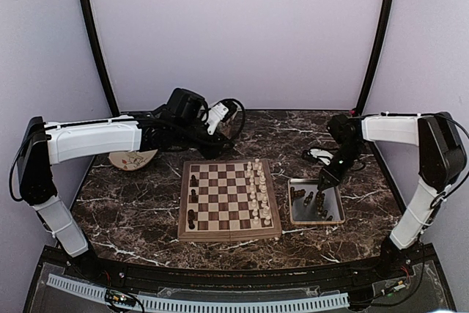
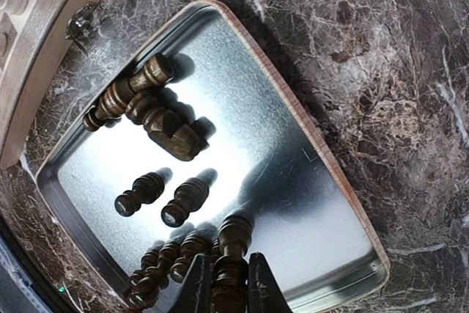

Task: Set up the chess pieces on the board
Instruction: Pick up the king from the storage box, then place the king on the chessboard.

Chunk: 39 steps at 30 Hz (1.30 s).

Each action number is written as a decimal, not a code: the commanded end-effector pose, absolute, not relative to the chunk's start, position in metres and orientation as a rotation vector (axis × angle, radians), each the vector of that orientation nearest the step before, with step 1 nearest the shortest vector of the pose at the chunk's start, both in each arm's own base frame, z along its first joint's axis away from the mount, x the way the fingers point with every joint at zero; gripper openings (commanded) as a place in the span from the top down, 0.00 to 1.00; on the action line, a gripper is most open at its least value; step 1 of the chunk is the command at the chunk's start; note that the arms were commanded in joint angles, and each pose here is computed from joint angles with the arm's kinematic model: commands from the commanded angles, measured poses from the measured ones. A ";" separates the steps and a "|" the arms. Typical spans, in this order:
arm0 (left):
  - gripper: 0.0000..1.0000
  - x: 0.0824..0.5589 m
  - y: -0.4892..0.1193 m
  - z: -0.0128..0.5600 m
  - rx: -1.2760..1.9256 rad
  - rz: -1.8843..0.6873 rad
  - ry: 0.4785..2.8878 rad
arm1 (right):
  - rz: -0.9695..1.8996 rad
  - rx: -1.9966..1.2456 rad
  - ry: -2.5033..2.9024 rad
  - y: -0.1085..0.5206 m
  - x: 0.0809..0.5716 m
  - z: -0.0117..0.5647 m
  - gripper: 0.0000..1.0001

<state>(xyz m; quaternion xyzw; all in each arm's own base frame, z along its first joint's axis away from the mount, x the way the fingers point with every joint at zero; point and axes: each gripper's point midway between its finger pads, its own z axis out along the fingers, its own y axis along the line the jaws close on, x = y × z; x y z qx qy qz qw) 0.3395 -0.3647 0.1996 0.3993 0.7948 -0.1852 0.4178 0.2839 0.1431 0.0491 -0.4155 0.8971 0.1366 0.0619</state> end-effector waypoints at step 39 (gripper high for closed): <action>0.50 0.396 -0.241 0.300 0.457 -0.180 1.876 | 0.435 -1.874 2.084 0.402 0.283 0.163 0.97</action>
